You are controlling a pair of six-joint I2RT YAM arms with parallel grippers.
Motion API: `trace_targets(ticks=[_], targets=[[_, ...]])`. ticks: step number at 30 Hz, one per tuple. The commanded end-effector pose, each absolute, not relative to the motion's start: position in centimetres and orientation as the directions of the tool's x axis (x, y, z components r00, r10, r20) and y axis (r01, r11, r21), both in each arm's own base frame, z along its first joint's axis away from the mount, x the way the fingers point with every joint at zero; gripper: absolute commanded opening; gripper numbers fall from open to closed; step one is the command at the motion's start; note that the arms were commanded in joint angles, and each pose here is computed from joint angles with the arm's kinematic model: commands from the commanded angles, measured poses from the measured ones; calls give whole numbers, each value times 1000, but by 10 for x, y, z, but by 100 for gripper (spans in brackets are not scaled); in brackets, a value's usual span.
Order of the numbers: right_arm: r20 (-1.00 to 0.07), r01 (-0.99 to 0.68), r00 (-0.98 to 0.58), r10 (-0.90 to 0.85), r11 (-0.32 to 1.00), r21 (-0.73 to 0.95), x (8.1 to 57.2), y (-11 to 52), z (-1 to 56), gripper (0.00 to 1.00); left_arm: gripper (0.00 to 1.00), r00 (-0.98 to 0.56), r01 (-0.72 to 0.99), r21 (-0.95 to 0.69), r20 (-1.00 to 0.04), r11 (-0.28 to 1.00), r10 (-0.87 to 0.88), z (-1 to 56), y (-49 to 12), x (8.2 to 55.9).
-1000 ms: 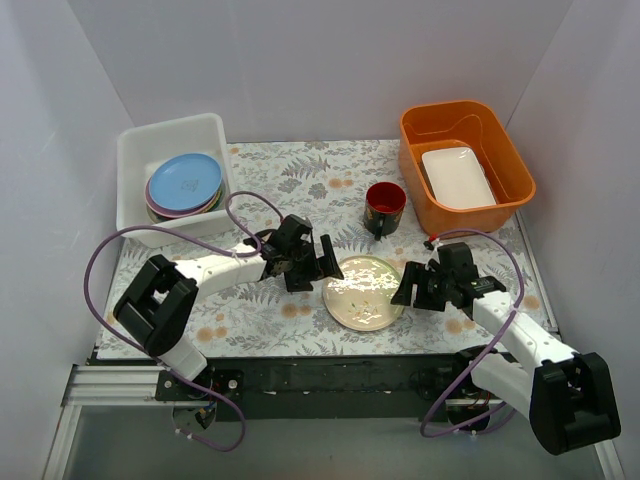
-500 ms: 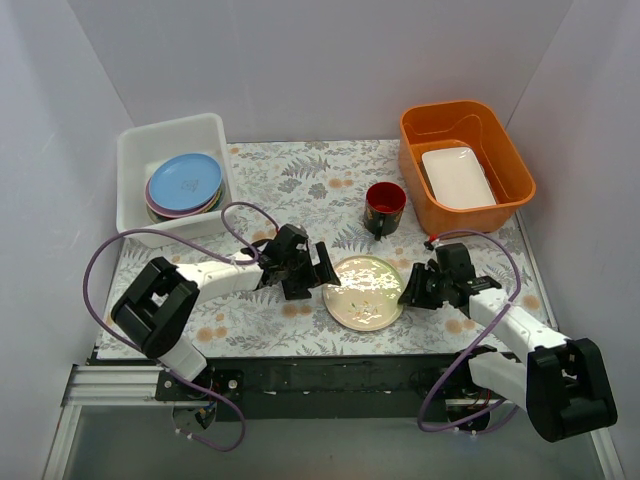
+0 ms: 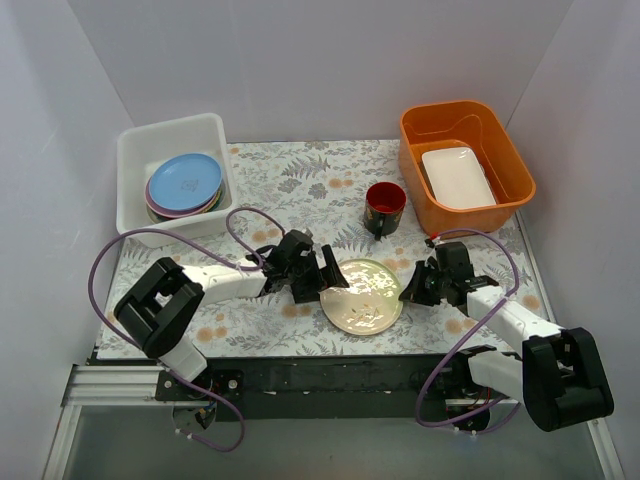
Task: Place the plates into the plastic bin on the countertop
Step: Pick up the plate at the center of the board.
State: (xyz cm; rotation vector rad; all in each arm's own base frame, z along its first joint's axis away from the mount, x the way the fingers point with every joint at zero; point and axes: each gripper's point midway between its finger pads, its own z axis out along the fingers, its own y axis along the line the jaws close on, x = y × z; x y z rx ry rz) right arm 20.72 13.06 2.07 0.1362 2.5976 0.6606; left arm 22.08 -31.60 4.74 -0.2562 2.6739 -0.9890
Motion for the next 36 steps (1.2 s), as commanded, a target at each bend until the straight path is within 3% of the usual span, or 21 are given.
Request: trace_targets(ticks=[1,11,17,36], targets=[[-378,-4,-910,172,907,420,194,119,3,4,91,-947,-109,-600,-180,793,-266,23,-301,209],[-351,-13,-922,165,891,454,190,126,-2,1,89,-943,-107,-648,-174,754,-283,30,-300,202],[-358,-27,-920,157,887,460,190,128,0,1,87,-913,-75,-774,-200,628,-355,61,-309,206],[-375,-88,-916,145,838,539,188,143,11,1,77,-914,9,-891,-191,455,-357,87,-332,207]])
